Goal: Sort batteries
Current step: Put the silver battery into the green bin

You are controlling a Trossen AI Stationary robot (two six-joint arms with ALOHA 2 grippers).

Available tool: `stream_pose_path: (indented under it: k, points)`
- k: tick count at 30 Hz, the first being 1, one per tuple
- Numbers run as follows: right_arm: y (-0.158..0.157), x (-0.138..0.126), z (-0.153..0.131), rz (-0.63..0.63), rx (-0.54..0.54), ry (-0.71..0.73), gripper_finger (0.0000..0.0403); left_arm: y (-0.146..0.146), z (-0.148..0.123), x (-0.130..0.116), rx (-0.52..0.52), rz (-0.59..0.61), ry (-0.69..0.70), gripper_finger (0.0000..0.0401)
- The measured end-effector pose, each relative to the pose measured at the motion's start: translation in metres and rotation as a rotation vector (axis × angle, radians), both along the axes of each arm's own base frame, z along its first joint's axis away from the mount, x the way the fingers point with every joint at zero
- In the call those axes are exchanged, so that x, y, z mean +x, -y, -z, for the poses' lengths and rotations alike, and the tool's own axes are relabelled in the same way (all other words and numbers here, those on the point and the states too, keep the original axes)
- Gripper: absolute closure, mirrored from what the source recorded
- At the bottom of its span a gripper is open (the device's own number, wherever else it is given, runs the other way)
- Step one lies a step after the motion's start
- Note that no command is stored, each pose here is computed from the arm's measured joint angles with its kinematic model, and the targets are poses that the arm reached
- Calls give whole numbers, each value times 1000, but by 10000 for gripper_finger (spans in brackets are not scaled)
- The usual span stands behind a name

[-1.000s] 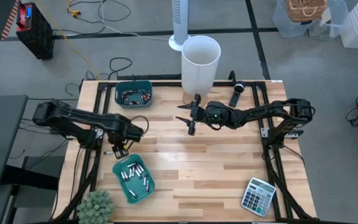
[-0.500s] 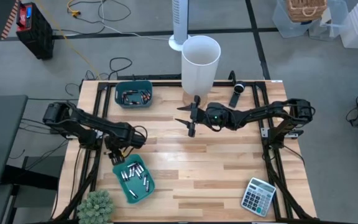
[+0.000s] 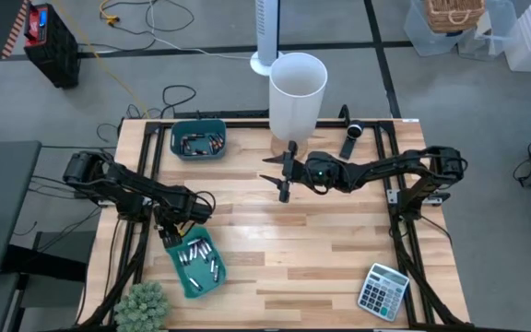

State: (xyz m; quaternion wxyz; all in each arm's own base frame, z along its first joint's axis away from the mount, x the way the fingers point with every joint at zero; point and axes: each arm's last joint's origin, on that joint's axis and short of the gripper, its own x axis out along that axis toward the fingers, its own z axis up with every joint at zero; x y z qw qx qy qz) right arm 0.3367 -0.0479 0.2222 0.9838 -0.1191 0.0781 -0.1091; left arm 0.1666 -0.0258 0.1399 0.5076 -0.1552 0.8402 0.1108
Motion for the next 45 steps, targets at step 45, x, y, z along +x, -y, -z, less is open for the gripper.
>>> stream_pose_path:
  k: [45]
  points:
    - [0, 0, 0, 1, 6, 2, 164, -3, 17, -9, 90, -24, 18, 362]
